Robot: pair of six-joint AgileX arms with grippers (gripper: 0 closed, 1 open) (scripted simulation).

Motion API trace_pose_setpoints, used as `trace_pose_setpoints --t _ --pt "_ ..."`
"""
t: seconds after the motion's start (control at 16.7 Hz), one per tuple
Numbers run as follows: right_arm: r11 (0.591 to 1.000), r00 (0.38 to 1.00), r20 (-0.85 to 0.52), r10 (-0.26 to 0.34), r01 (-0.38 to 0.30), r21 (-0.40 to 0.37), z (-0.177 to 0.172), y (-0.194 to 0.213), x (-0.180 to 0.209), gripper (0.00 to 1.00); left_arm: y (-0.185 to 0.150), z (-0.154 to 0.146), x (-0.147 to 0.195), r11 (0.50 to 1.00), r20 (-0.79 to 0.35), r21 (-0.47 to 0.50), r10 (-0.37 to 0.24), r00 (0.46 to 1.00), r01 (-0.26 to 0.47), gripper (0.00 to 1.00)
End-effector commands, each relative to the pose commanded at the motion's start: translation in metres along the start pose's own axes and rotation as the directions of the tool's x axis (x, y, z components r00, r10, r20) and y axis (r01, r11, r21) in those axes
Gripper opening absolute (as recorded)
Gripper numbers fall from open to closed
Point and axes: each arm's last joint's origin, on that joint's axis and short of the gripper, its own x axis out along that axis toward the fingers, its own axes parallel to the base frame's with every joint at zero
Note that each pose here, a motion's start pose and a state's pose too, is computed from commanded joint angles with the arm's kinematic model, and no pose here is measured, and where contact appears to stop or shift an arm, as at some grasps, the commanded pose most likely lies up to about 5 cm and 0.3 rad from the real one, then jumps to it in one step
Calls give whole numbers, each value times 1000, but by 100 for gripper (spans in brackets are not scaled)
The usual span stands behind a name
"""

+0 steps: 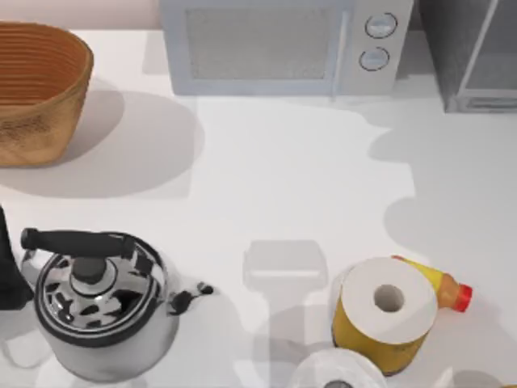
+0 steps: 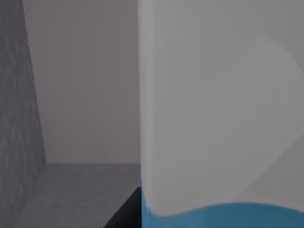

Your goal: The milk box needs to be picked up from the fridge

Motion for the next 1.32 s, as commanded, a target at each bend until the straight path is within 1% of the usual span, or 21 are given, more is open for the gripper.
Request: trace_pose_setpoints --t 0.48,0.9,1.14,1.32 --pt "1000 1000 -1 0 0 0 -3 2 -52 0 0 0 0 1000 0 0 0 1000 0 100" --pt "1000 1000 -5 5 -5 3 -2 4 -55 0 0 0 0 1000 0 0 0 1000 0 100" --pt "1000 1000 -5 4 -4 -1 21 17 -76 0 0 0 0 1000 0 0 0 1000 0 100" --pt "1000 1000 9 2 -2 -8 51 34 -110 0 0 0 0 1000 0 0 0 1000 0 100"
